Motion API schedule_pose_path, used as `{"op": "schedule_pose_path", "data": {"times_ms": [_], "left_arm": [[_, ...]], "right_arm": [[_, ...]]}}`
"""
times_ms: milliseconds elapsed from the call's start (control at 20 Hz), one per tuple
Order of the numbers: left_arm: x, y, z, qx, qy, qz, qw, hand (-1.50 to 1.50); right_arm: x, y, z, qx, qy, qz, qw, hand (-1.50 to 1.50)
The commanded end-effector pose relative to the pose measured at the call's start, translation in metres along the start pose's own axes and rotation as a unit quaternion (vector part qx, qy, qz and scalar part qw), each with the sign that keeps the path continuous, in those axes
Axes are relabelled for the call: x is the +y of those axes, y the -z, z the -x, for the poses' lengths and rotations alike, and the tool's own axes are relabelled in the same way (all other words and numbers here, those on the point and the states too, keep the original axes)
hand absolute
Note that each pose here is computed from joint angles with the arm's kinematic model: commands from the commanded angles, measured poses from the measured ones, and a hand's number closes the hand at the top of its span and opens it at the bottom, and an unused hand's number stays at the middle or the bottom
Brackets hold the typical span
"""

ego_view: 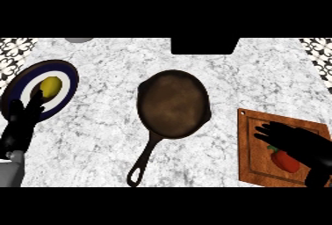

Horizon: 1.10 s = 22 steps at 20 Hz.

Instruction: Pick the bell pepper from the cutting board and place it in the pan

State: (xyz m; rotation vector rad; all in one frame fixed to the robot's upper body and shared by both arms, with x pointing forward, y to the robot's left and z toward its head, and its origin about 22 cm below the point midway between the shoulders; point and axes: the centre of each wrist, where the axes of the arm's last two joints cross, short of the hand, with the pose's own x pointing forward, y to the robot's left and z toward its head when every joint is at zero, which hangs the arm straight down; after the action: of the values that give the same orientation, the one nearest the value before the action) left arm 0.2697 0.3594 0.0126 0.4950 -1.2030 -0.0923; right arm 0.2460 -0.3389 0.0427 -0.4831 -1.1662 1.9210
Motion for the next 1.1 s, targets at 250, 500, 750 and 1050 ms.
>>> {"op": "schedule_pose_path", "data": {"times_ms": [250, 500, 750, 1050], "left_arm": [[-0.001, -0.001, 0.010, -0.002, 0.006, 0.006, 1.0000, 0.00], [-0.006, -0.007, 0.009, 0.000, 0.010, -0.002, 1.0000, 0.00], [0.007, -0.003, -0.006, 0.001, 0.006, 0.001, 1.0000, 0.00], [-0.005, -0.009, -0.006, 0.000, 0.000, -0.006, 1.0000, 0.00]], "right_arm": [[0.029, 0.016, -0.006, 0.005, -0.026, -0.004, 1.000, 1.50], [0.025, 0.014, 0.004, -0.018, -0.079, 0.055, 0.995, 1.50], [0.030, 0.021, 0.027, -0.017, -0.059, 0.065, 0.996, 1.50], [0.033, 0.017, 0.009, 0.124, 0.057, 0.072, 0.988, 1.50]]}}
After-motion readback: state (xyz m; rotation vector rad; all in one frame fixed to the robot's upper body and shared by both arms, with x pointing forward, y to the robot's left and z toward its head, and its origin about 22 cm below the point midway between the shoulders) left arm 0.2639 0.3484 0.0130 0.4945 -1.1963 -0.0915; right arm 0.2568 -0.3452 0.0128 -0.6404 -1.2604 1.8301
